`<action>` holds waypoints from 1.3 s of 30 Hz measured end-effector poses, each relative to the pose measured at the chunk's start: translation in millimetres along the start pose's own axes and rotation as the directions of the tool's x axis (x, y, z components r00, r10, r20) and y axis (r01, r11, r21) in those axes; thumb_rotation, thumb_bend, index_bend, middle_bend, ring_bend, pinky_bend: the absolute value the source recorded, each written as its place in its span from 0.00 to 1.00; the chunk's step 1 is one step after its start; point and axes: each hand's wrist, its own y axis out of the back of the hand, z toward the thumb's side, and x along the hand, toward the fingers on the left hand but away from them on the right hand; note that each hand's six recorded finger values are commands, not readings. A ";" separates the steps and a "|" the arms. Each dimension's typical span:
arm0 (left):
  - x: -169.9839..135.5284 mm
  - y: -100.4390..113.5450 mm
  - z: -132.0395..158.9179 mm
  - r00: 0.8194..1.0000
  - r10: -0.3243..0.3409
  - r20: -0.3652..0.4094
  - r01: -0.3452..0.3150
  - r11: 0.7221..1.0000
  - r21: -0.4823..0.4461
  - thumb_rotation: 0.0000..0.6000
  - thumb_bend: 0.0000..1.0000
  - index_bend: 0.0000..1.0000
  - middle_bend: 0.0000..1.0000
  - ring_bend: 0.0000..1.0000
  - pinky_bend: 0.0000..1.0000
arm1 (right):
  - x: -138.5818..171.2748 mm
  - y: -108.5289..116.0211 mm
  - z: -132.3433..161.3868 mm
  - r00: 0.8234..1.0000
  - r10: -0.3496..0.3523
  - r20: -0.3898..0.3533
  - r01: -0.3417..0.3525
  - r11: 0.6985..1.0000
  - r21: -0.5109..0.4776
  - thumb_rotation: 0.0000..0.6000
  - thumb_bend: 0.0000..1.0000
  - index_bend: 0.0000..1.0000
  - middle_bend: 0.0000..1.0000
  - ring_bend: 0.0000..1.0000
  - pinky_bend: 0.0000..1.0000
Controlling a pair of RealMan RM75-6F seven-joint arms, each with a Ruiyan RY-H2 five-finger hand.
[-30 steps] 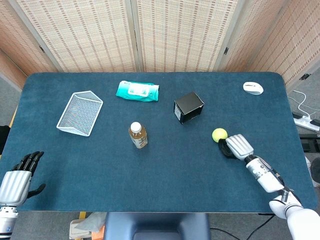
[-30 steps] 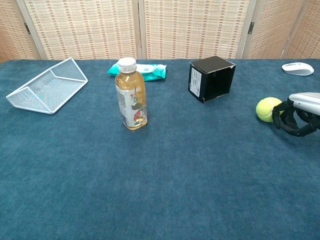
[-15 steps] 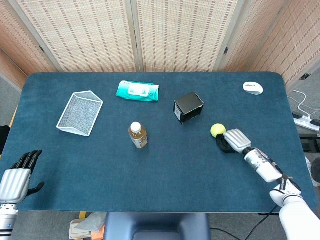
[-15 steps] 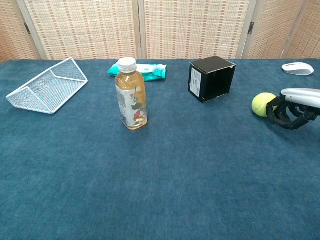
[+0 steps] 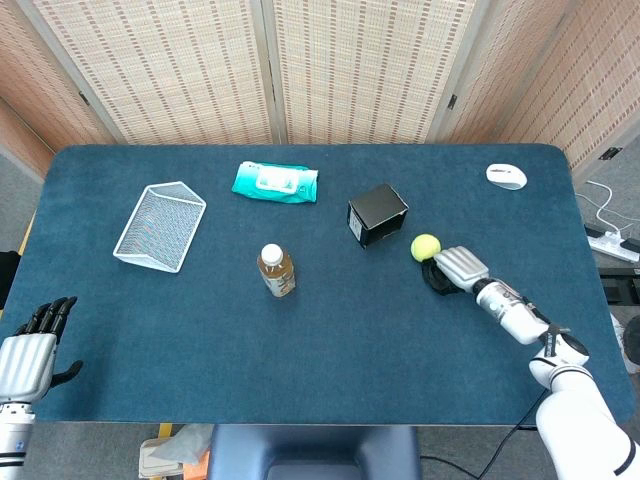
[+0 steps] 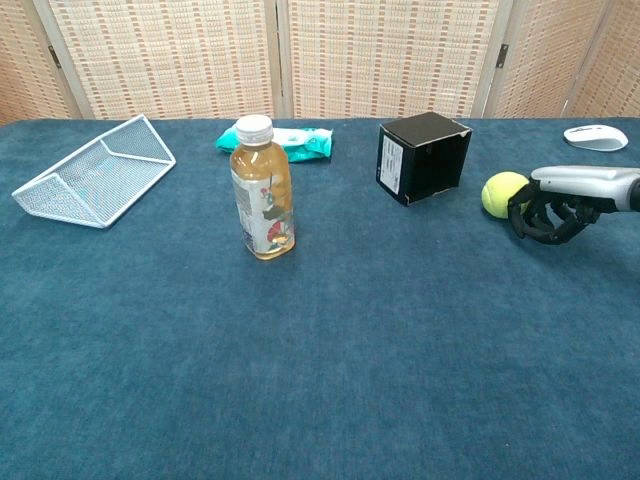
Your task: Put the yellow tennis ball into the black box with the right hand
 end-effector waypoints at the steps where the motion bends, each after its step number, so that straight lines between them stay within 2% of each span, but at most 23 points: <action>1: 0.3 0.0 -0.7 1.000 0.000 -0.004 0.000 1.000 0.000 1.00 0.22 0.12 0.23 0.16 0.40 | -2.6 0.5 1.6 1.000 0.007 -0.002 -0.007 1.000 0.002 1.00 0.61 0.83 0.74 0.58 0.78; 7: 2.2 -0.2 -5.6 0.999 -0.003 -0.032 0.003 1.000 0.001 1.00 0.22 0.12 0.23 0.16 0.40 | -16.0 6.4 11.0 0.999 0.035 -0.015 -0.035 0.999 0.014 1.00 0.61 0.83 0.74 0.58 0.78; 19: 6.9 -4.2 -16.7 0.996 -0.029 -0.081 0.029 1.000 -0.002 1.00 0.22 0.12 0.23 0.16 0.40 | -36.4 20.1 26.8 0.999 0.036 -0.026 -0.035 0.999 0.018 1.00 0.61 0.83 0.74 0.58 0.78; 39: 8.5 -5.1 -19.5 0.995 -0.036 -0.096 0.036 0.999 -0.002 1.00 0.22 0.12 0.23 0.16 0.40 | -53.1 28.6 41.5 0.999 0.027 -0.027 -0.027 1.000 0.003 1.00 0.61 0.83 0.74 0.58 0.78</action>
